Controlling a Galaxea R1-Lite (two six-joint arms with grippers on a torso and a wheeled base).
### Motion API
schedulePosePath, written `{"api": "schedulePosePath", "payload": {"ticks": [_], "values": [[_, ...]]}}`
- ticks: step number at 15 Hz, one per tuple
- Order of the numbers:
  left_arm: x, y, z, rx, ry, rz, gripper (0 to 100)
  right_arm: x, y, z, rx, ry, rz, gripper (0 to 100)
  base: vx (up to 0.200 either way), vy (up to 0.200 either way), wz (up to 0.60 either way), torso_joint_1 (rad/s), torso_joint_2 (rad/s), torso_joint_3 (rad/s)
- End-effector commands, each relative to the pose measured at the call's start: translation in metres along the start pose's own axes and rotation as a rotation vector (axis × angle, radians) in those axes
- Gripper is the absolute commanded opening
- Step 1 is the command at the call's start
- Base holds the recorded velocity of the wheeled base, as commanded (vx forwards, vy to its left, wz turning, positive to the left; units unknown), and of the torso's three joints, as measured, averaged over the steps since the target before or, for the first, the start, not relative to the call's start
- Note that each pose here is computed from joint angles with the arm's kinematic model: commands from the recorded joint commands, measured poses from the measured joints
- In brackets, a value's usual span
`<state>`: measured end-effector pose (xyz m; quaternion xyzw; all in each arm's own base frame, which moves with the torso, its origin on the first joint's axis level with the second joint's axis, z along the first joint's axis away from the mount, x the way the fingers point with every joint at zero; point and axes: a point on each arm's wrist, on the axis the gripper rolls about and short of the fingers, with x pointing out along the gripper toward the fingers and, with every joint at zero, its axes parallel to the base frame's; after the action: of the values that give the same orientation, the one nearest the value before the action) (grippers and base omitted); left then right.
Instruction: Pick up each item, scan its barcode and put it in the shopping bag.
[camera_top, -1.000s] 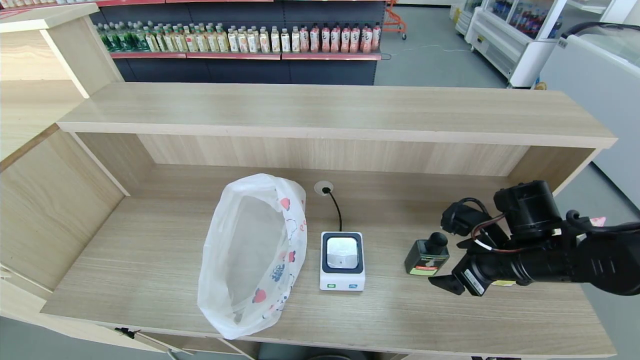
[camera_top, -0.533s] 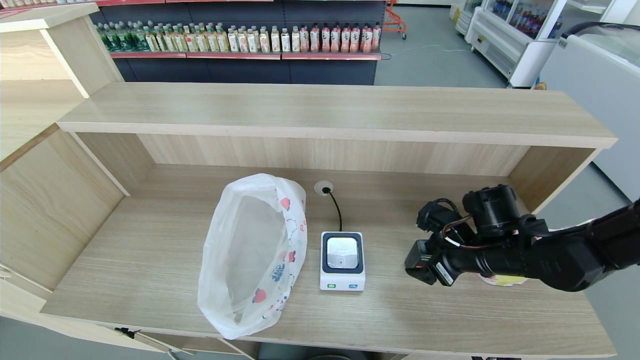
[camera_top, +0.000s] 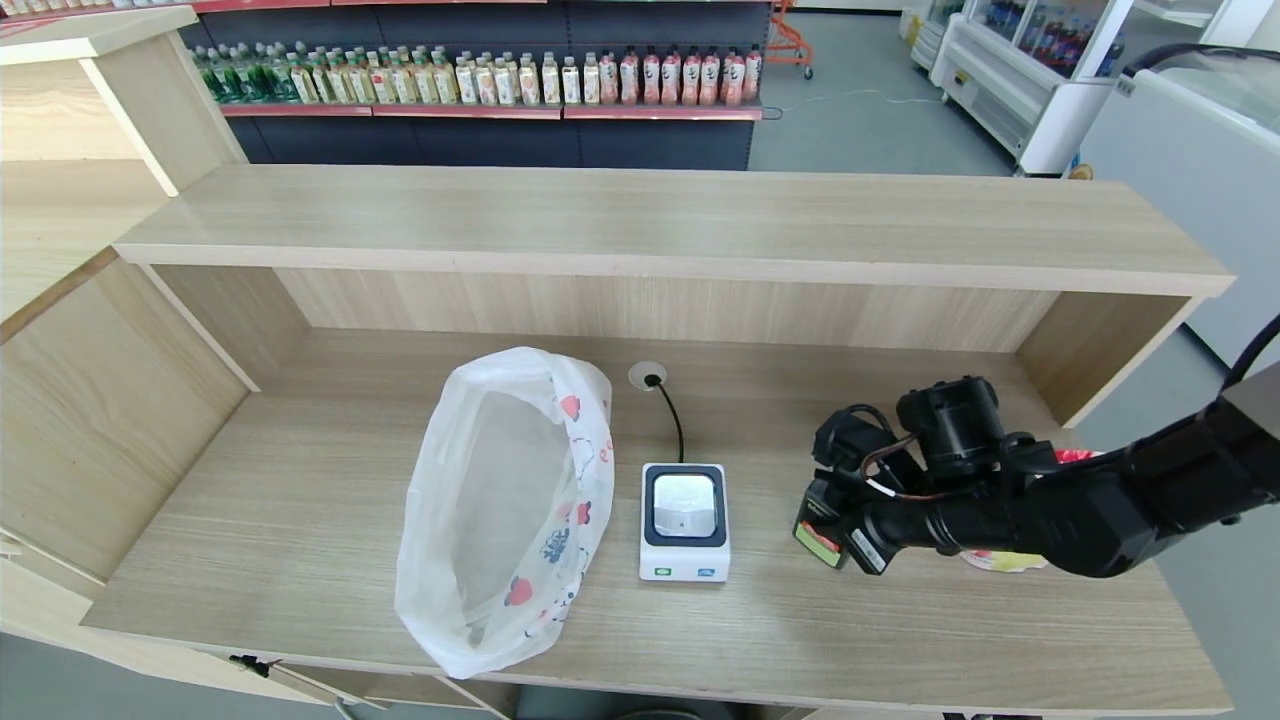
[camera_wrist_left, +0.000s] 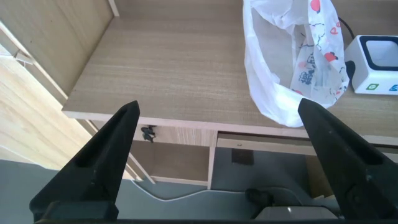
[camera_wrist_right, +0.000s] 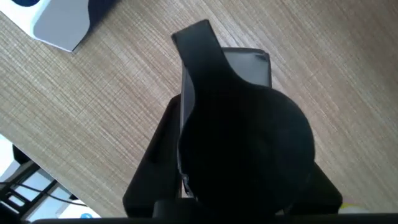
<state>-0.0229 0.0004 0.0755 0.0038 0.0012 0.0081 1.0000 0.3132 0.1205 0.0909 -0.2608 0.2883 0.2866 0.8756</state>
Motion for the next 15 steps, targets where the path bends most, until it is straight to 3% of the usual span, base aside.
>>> {"api": "schedulePosePath", "payload": {"ticks": [1, 4, 6, 7, 10, 11, 12, 14, 15], "values": [[0.000, 0.000, 0.000, 0.000, -0.001, 0.001, 100, -0.012, 0.001, -0.002, 0.004, -0.013, 0.007, 0, 0.000, 0.000, 0.00, 0.000, 0.00, 0.000], [0.000, 0.000, 0.000, 0.000, -0.001, 0.001, 100, -0.031, 0.001, -0.008, 0.011, -0.064, 0.005, 0, 0.000, 0.000, 0.00, 0.000, 0.00, 0.000], [0.000, 0.000, 0.000, 0.000, -0.001, 0.001, 100, -0.091, -0.006, 0.000, 0.013, -0.315, -0.156, 0, 0.000, 0.000, 0.00, 0.000, 0.00, 0.000], [0.000, 0.000, 0.000, 0.000, -0.001, 0.001, 100, -0.109, -0.003, -0.004, 0.007, -0.341, -0.176, 0, 0.000, 0.000, 0.00, 0.000, 0.00, 0.000], [0.000, 0.000, 0.000, 0.000, -0.001, 0.001, 100, -0.132, 0.009, -0.021, -0.182, -0.410, -0.241, 0, 0.000, 0.000, 0.00, 0.000, 0.00, 0.000], [0.000, 0.000, 0.000, 0.000, -0.001, 0.001, 100, -0.137, 0.015, -0.027, -0.334, -0.498, -0.237, 0, 0.000, 0.000, 0.00, 0.000, 0.00, 0.000], [0.000, 0.000, 0.000, 0.000, -0.001, 0.001, 100, -0.141, 0.020, -0.026, -0.604, -0.669, -0.162, 0, 0.000, 0.000, 0.00, 0.000, 0.00, 0.000], [0.000, 0.000, 0.000, 0.000, 0.001, 0.001, 100, -0.141, 0.026, -0.026, -0.965, -0.849, -0.049, 0, 0.000, 0.000, 0.00, 0.000, 0.00, 0.000], [0.000, 0.000, 0.000, 0.000, -0.001, 0.001, 100, -0.135, 0.031, -0.034, -1.103, -0.888, 0.002, 0, 0.000, 0.000, 0.00, 0.000, 0.00, 0.000]]}}
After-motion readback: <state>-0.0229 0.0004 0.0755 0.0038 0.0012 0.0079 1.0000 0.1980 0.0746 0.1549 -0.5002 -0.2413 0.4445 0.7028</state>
